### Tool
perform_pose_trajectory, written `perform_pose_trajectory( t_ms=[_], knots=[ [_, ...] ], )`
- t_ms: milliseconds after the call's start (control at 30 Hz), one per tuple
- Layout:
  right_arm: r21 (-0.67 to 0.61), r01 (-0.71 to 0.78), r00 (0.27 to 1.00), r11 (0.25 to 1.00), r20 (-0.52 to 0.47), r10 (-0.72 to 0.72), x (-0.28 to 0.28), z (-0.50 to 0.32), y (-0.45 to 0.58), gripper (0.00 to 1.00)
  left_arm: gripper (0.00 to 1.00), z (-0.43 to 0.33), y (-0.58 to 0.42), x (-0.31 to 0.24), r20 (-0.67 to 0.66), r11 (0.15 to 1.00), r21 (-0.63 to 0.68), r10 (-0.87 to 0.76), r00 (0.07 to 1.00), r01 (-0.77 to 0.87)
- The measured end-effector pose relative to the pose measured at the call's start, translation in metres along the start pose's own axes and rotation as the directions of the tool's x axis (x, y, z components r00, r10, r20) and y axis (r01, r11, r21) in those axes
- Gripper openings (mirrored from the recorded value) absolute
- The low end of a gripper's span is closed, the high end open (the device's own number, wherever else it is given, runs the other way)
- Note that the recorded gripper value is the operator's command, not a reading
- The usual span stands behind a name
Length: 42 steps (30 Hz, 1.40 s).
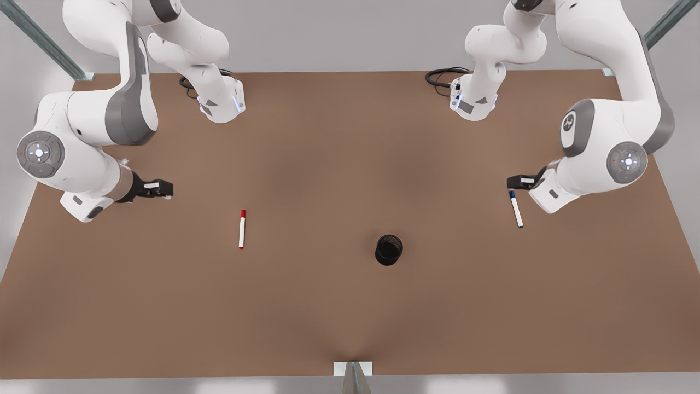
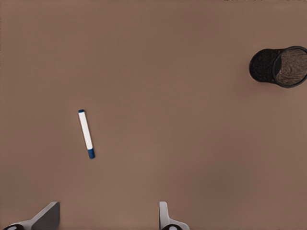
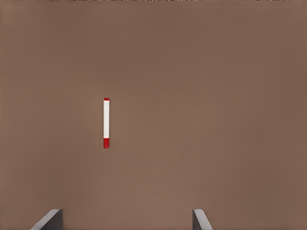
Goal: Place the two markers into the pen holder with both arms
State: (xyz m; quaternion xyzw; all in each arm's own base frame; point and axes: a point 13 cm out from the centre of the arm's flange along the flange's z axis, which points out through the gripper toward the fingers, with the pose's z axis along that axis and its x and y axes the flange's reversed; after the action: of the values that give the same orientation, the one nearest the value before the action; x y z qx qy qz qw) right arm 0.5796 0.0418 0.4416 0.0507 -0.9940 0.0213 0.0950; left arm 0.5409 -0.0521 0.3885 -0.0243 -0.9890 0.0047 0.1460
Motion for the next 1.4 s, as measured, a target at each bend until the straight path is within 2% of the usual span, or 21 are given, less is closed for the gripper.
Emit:
perform_pose_trajectory(
  t_ms=[100,200,267,367,467,567,700,933,1033,1267,1400],
  knots=[
    [0.003,0.001,1.000,1.000,-0.002,-0.001,-0.004,0.003,0.003,1.00,1.00,0.027,0.013,0.003,-0.044,1.000,-0.002,-0.028,0.999,0.028],
    [0.033,0.137,0.988,0.990,-0.074,-0.134,-0.027,0.058,0.092,1.00,1.00,0.129,0.053,0.016,-0.168,0.994,-0.002,-0.109,0.980,0.111],
    [0.042,0.185,0.977,0.982,-0.113,-0.179,-0.041,0.107,0.139,1.00,1.00,0.187,0.080,0.022,-0.192,0.986,0.001,-0.163,0.968,0.166],
    [0.030,0.157,0.979,0.987,-0.133,-0.152,-0.045,0.172,0.149,1.00,1.00,0.243,0.106,0.018,-0.157,0.975,0.004,-0.217,0.963,0.220],
    [-0.006,0.081,0.991,0.997,-0.103,-0.081,-0.046,0.216,0.133,1.00,1.00,0.287,0.123,0.014,-0.100,0.967,0.005,-0.253,0.962,0.255],
    [-0.057,0.014,0.998,0.998,-0.061,-0.017,-0.065,0.252,0.133,1.00,1.00,0.303,0.132,-0.004,-0.025,0.965,0.000,-0.264,0.964,0.264],
    [-0.091,-0.032,0.999,0.995,-0.010,0.031,-0.085,0.284,0.141,1.00,1.00,0.331,0.140,-0.014,0.011,0.962,-0.012,-0.271,0.962,0.271],
    [-0.092,-0.068,0.998,0.993,0.006,0.069,-0.078,0.318,0.130,1.00,1.00,0.355,0.146,-0.021,0.036,0.963,-0.024,-0.269,0.962,0.270],
    [-0.086,-0.070,0.998,0.994,0.001,0.071,-0.074,0.330,0.128,1.00,0.60,0.359,0.146,-0.024,0.042,0.960,-0.016,-0.279,0.959,0.280],
    [-0.049,-0.044,0.999,0.998,-0.028,0.042,-0.058,0.366,0.118,1.00,0.60,0.357,0.144,-0.028,0.059,0.955,0.002,-0.295,0.954,0.295],
    [-0.050,-0.038,0.999,0.998,-0.020,0.037,-0.054,0.379,0.118,1.00,0.51,0.357,0.144,-0.029,0.063,0.955,0.004,-0.296,0.953,0.296]
  ],
)
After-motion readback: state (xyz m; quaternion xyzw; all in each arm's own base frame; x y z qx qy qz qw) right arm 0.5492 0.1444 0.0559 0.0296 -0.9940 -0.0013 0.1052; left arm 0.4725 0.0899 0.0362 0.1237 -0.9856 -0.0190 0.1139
